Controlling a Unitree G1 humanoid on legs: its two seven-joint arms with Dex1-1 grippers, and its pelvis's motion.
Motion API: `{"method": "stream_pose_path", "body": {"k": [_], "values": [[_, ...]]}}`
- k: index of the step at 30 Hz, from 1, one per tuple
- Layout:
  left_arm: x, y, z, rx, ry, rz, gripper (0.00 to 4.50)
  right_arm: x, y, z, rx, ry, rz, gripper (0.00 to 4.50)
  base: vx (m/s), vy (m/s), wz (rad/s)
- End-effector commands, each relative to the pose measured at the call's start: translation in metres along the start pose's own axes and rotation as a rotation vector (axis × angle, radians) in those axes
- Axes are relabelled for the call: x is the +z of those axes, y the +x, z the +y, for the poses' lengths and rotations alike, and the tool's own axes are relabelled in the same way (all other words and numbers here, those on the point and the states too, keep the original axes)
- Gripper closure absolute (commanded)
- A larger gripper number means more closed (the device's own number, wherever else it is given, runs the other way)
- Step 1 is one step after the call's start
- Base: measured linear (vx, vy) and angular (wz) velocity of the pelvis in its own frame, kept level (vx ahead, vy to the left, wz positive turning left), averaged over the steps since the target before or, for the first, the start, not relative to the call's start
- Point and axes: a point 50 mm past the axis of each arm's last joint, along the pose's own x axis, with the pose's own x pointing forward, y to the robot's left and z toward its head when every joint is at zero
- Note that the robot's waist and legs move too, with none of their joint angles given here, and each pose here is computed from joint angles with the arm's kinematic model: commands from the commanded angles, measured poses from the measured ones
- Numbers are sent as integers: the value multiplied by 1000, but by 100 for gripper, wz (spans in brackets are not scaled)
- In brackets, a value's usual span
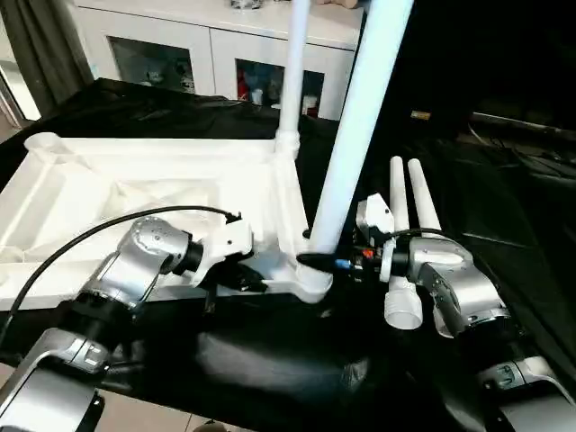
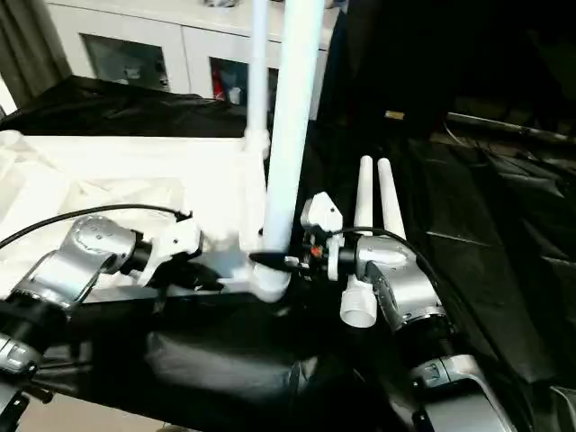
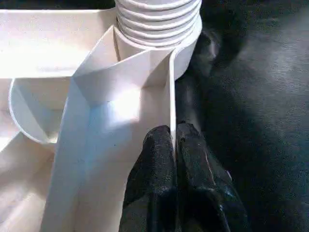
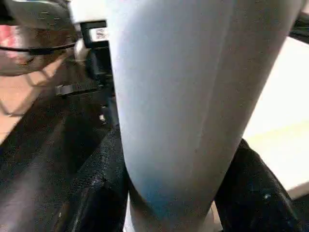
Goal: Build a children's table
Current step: Insert table leg to table base
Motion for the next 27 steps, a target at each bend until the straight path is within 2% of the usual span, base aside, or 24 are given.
{"method": "stream_pose_path", "body": {"k": [1,4,8,12,14,15,16,18,20,21,22,23,24,25,27], "values": [[15,3,-9,-119,102,-17,450,-53,-11,18,84,163,207,264,0,0,0],[14,3,-10,-112,110,-2,450,-56,-11,20,107,158,221,264,0,0,0],[15,4,-4,-56,101,-6,450,-55,-8,16,48,158,202,264,0,0,0],[19,1,10,64,60,-24,450,-54,-4,0,-146,156,161,264,0,0,0],[24,0,17,137,17,-53,450,-55,-2,-11,-306,157,160,264,-55,-3,-3],[24,0,17,137,17,-53,450,-55,-2,-11,-306,157,160,264,-62,8,-11],[26,-2,23,202,-17,-55,450,-57,2,-18,-435,156,170,264,0,0,0],[27,-2,25,233,-28,-50,450,-58,4,-21,-498,162,175,264,0,0,0],[29,-2,31,311,-69,-35,450,-60,13,-28,-633,190,181,264,0,0,0],[29,-2,31,311,-69,-35,450,-60,13,-28,-633,190,181,264,0,0,0],[32,1,36,415,-144,-17,450,-58,25,-34,-788,247,176,264,0,0,0],[33,3,38,454,-170,-13,450,-57,30,-36,-850,267,178,264,0,0,0],[34,3,38,466,-178,-11,450,-56,32,-36,-868,274,178,264,0,0,0],[37,8,39,515,-207,-7,450,-54,42,-37,-949,307,177,264,0,0,0],[41,14,40,550,-223,-23,450,-51,54,-35,-999,351,160,264,0,0,0]]}}
